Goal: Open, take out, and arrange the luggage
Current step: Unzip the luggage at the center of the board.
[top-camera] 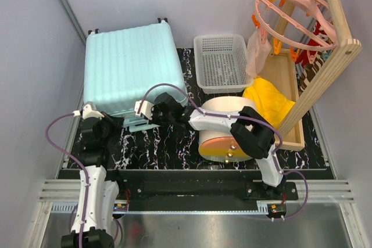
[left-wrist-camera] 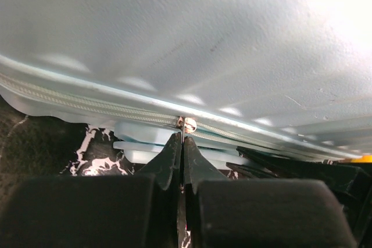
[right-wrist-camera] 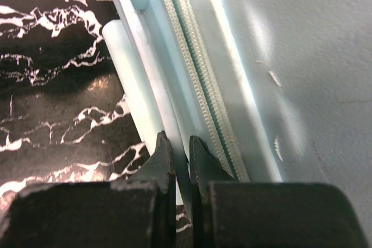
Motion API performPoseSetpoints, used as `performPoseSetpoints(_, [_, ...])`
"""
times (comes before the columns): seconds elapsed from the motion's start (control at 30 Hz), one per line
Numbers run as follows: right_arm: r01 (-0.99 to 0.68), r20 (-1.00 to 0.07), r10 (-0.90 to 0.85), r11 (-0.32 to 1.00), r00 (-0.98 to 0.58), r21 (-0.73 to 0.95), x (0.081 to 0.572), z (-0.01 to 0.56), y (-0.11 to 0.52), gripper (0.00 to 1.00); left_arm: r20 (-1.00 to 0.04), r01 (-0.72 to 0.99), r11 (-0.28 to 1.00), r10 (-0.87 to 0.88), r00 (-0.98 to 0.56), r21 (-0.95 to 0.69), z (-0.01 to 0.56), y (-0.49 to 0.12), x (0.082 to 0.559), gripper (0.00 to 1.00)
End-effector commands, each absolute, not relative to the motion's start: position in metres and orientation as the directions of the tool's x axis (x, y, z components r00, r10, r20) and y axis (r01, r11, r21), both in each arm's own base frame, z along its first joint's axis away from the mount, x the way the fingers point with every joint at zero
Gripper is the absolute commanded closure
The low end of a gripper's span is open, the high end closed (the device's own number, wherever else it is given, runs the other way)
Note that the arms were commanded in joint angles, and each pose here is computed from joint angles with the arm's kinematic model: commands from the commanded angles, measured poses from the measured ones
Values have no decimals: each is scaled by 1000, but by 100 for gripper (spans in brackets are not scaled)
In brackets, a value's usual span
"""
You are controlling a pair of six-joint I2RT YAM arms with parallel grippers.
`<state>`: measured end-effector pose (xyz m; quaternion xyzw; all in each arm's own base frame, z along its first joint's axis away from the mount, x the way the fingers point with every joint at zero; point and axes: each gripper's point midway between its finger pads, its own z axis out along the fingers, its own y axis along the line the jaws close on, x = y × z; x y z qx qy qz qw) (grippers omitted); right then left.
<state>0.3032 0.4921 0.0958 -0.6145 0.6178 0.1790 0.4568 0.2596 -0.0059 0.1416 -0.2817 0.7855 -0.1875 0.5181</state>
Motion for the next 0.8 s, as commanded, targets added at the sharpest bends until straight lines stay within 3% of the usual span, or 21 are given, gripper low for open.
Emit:
performPoseSetpoints(0.0, [-673,-773,-617,636,-151,-376,398,133,369,100,-795,-318,778,-597,-107,-542,182,32,268,100])
performPoseSetpoints(0.33, [-623,-786,-595,682,-169,-383,403,151,337,100,-800,-413,740,-598,-42,-531,174,48,248,100])
performPoseSetpoints(0.77, [-601,-804,-569,707,-173,-372,407,160,323,100,-783,-578,593,-607,137,-561,149,83,217,100])
